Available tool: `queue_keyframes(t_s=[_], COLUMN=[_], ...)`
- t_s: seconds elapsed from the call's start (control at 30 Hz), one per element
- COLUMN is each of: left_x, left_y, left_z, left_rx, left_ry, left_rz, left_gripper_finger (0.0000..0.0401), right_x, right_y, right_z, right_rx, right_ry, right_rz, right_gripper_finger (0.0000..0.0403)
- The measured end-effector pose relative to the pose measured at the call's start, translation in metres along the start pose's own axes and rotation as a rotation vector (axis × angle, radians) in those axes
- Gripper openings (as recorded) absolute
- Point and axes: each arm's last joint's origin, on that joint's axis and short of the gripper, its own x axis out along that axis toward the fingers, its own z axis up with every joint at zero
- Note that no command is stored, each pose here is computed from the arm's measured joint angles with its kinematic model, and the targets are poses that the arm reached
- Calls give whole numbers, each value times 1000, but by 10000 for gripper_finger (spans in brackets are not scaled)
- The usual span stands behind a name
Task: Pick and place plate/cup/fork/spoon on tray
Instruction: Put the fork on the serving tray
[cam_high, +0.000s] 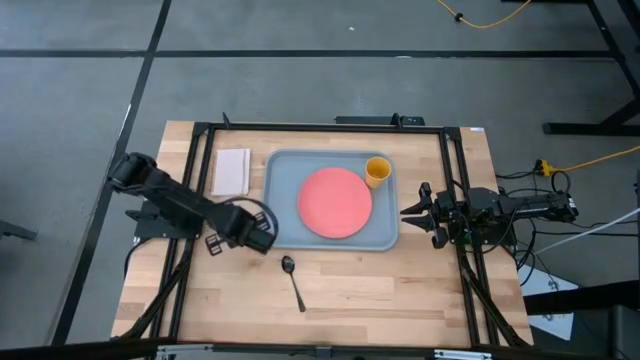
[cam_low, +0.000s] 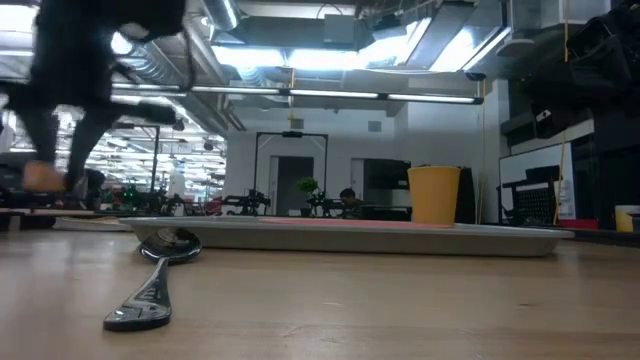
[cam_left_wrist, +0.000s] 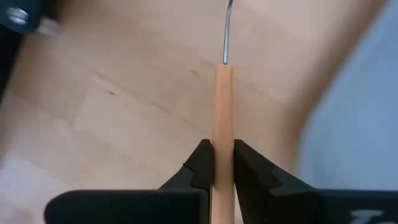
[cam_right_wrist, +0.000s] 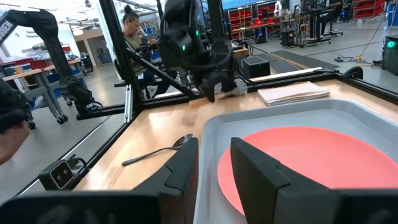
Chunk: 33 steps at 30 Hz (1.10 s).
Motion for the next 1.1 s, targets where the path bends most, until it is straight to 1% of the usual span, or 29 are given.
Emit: queue_keyframes(t_s=[0.1, 0.17, 0.27, 0.43, 0.5, 0.6, 0.7, 0.83, 0.97, 1.1], left_x=[-19, -25, -21, -13, -11, -6, 4, 19, 27, 27], left_y=[-15, -31, -63, -120, -138, -158, -172, -182, -182, -179], left_z=[5, 7, 10, 18, 21, 24, 22, 16, 11, 7], left_rx=[5, 28, 95, 256, 294, 348, 396, 435, 456, 470], left_ry=[-53, -77, -90, -79, -83, -92, -102, -104, -100, -119], left_rz=[33, 63, 112, 196, 232, 291, 317, 353, 378, 371], left_gripper_finger=[31, 31, 31, 31, 31, 31, 31, 31, 31, 31], right_x=[0, 0, 0, 0, 0, 0, 0, 0, 0, 0], right_y=[0, 0, 0, 0, 0, 0, 0, 0, 0, 0], right_z=[0, 0, 0, 0, 0, 0, 0, 0, 0, 0], right_rx=[0, 0, 0, 0, 0, 0, 0, 0, 0, 0], right_ry=[0, 0, 0, 0, 0, 0, 0, 0, 0, 0], right_rz=[0, -1, 0, 0, 0, 0, 0, 0, 0, 0], right_gripper_finger=[99, 99, 99, 99, 99, 99, 99, 99, 99, 99])
